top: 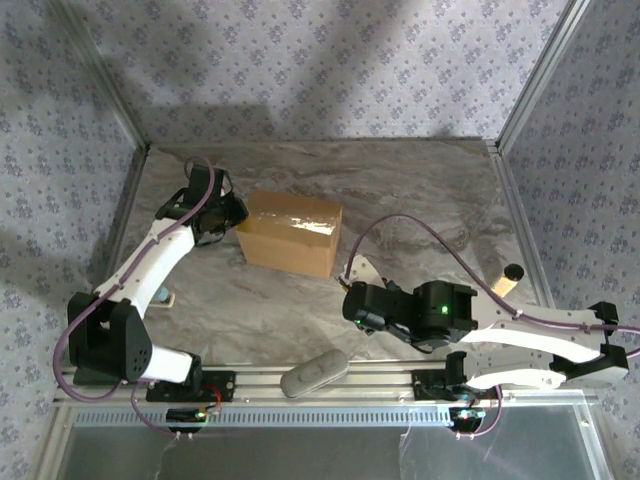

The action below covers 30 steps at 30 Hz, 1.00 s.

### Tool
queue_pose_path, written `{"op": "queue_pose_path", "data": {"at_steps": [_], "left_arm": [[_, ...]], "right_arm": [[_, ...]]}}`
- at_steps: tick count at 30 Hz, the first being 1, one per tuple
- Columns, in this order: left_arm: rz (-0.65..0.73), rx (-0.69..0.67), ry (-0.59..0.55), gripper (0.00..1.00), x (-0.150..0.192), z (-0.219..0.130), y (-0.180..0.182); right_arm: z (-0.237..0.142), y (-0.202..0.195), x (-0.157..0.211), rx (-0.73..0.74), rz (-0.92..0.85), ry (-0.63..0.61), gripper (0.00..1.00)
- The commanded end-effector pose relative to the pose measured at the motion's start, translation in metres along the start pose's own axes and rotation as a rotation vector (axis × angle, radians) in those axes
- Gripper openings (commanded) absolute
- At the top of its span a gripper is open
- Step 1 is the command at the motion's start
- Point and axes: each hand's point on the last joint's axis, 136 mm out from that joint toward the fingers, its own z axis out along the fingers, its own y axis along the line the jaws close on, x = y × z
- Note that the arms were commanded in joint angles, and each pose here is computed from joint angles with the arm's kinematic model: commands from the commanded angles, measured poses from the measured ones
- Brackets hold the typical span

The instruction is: Unpack the express box

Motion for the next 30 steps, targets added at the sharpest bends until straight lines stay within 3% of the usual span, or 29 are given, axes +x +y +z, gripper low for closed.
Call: {"op": "queue_pose_path", "data": {"at_steps": [1,7,13,20,25,30], "left_arm": [[0.04,0.004,-0.001,0.21,0.003,-0.015,-0.005],[0.057,0.081,-0.034,0.27,-0.007,-0.048,-0.026],[0.061,0.094,-0.033,0.39,-0.007,-0.063,-0.028],[0.057,0.089,0.012,0.42,0.0,-0.072,-0.024],[0.047,0.102,-0.031,0.42,-0.006,-0.093,-0.023],[0.017,0.104,-0.04,0.44,0.0,-0.104,-0.013]], "right_arm": [[-0.005,-0.015,0.005,0.052,0.004,0.006,0.0],[-0.01,-0.053,-0.006,0.164,0.076,0.017,0.0],[0.0,-0.104,-0.012,0.338,0.184,0.071,0.0],[0.031,-0.186,-0.004,0.64,0.308,0.203,0.0],[0.057,-0.243,0.004,0.806,0.416,0.272,0.0],[0.082,-0.288,0.012,0.955,0.407,0.401,0.0]]}}
